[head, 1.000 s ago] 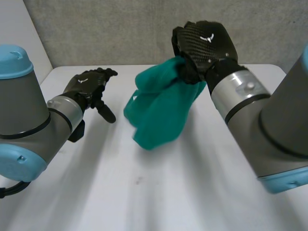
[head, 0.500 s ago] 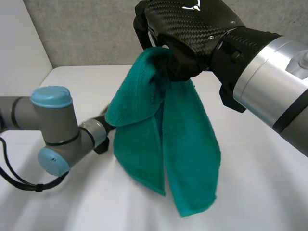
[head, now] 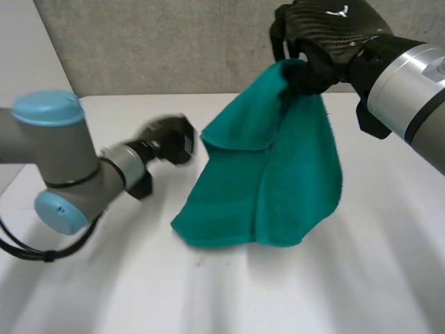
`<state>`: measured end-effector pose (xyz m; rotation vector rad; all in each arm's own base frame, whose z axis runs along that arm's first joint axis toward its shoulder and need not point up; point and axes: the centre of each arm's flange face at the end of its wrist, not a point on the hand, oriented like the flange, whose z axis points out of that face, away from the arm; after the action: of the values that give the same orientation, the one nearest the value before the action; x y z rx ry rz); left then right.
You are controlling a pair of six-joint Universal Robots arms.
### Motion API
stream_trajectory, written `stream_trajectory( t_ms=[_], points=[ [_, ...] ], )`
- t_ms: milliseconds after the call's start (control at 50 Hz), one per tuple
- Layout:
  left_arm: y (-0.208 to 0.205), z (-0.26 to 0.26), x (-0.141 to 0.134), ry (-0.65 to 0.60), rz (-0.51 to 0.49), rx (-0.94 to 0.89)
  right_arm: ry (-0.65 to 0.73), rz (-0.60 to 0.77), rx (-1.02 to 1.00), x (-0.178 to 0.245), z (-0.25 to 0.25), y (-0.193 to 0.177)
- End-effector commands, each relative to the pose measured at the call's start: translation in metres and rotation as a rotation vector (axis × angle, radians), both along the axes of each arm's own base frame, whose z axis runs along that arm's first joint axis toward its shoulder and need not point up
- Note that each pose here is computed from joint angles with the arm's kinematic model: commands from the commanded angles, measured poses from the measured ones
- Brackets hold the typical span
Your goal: Fold the towel.
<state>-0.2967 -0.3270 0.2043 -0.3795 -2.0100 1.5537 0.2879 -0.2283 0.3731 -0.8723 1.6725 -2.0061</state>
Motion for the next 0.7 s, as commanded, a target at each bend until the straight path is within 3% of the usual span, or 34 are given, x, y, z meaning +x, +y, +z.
stream_trajectory(
  t_ms=[20,200,340,500,700],
  points=[
    [0.013,0.055,0.029,0.046,0.16,-0.16,-0.032,-0.066,0.058,-0.006,-0.009,-0.024],
    [0.044,0.041,0.027,0.036,0.041,-0.096,-0.083,-0.041,0.136,-0.002,-0.018,-0.023],
    [0.014,0.0,0.01,0.01,-0.055,0.026,-0.125,0.087,0.031,0.0,0.022,0.002],
    [0.0,-0.039,-0.013,0.045,-0.328,0.148,-0.117,0.267,-0.037,0.002,0.046,0.033],
    [0.041,-0.075,-0.038,0.209,-0.748,0.421,-0.114,0.263,-0.035,0.0,0.046,0.029]
  ],
)
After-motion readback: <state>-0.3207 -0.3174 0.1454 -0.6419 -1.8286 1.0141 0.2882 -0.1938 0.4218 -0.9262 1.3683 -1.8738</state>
